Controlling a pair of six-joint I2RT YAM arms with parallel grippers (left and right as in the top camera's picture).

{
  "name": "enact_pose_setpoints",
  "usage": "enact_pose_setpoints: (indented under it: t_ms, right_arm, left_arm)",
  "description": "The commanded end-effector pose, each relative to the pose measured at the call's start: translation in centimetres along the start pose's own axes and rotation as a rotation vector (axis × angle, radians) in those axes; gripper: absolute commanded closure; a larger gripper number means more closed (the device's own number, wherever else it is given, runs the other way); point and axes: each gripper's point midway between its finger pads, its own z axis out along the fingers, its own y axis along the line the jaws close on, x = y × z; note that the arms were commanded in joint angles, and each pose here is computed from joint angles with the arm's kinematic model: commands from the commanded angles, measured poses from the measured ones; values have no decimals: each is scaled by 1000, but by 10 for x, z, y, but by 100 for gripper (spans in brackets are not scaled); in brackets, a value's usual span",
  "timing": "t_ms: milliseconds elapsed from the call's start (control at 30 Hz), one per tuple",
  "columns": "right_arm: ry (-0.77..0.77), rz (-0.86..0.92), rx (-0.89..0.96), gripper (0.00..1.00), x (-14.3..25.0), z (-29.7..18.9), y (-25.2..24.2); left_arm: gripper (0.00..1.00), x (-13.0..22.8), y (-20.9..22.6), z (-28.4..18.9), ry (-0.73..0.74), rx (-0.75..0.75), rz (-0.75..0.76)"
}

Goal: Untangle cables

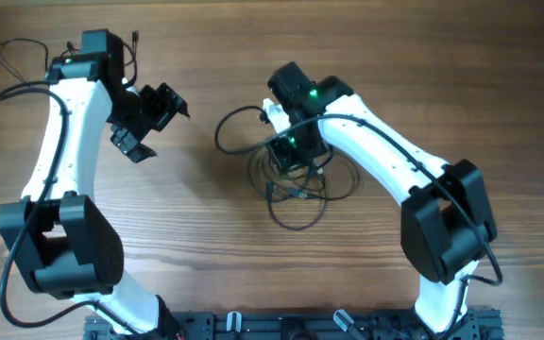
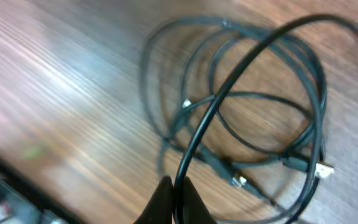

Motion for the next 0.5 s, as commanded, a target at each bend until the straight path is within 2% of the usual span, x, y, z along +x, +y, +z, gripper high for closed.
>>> enact_pose_setpoints:
  t_ms: [0,100,167,333,400,467]
  right_arm:
    - [-215,26,-85,96,-23,-99,46]
    - [-484,-22,-118,96,-22,-207,72]
    - [-666,32,-67,96,-13,-264,69]
    - [-1247,36,40,96,29,-424,67]
    - [-1411,37,30,96,49,-469,71]
    - [-1503,23,0,96,61,-494,78]
  left_arm:
    - [0,41,-31,12,99,45,108]
    - [0,68,-51,21,115,38,213]
    - [0,81,-61,26,120,38,263]
    - [0,105,-73,33,138,33,338]
    - [0,107,-75,34,137,35,345]
    - [0,107,-75,34,138,35,346]
